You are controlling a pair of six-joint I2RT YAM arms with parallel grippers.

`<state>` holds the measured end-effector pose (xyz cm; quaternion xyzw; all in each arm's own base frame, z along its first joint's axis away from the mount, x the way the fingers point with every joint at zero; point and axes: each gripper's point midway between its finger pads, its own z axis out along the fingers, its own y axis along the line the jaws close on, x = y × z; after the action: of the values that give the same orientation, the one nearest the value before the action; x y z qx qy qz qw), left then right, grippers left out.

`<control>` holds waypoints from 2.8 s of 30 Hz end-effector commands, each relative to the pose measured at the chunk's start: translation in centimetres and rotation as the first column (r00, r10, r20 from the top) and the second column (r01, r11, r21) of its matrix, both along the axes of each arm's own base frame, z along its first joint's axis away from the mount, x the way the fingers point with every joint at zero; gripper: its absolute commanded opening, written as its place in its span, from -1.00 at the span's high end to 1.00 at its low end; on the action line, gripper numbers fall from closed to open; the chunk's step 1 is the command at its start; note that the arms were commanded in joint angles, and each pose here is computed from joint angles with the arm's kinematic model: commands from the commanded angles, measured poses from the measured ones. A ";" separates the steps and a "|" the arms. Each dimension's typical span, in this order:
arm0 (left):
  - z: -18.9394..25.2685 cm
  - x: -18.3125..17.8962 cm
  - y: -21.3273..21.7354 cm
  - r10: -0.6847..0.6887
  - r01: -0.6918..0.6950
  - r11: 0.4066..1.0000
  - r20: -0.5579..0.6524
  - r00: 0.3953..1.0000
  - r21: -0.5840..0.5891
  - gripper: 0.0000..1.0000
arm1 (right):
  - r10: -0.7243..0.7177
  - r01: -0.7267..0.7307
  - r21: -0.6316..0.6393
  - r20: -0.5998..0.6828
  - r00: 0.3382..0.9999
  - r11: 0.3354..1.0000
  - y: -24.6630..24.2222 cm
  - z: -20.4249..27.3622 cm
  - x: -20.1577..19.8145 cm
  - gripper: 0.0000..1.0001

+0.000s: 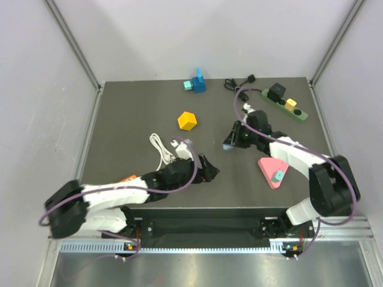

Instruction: Pull the plug off the socket

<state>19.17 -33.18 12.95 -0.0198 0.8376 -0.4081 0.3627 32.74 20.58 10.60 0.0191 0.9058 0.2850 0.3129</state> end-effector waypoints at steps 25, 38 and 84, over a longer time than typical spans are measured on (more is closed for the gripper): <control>7.6 -1.6 15.4 0.299 -0.299 0.954 0.145 0.943 -0.019 -0.66 | 0.159 -0.170 0.250 0.064 0.985 0.953 20.8 -2.7 5.4 0.60; 6.5 -1.6 13.6 0.259 -0.258 0.966 0.113 0.959 -0.026 -0.64 | 0.160 -0.162 0.062 0.035 0.987 0.985 19.1 -3.1 6.1 -0.68; -6.2 2.0 -21.7 -0.261 0.234 0.904 -0.029 0.965 -0.357 -0.22 | -0.497 0.514 -0.326 0.141 0.856 0.793 -20.5 7.1 -7.3 -0.99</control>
<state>20.09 -53.69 4.96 0.0317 0.7874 -0.5610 0.2536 25.15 0.15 17.03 0.2043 0.9028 0.0156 0.3781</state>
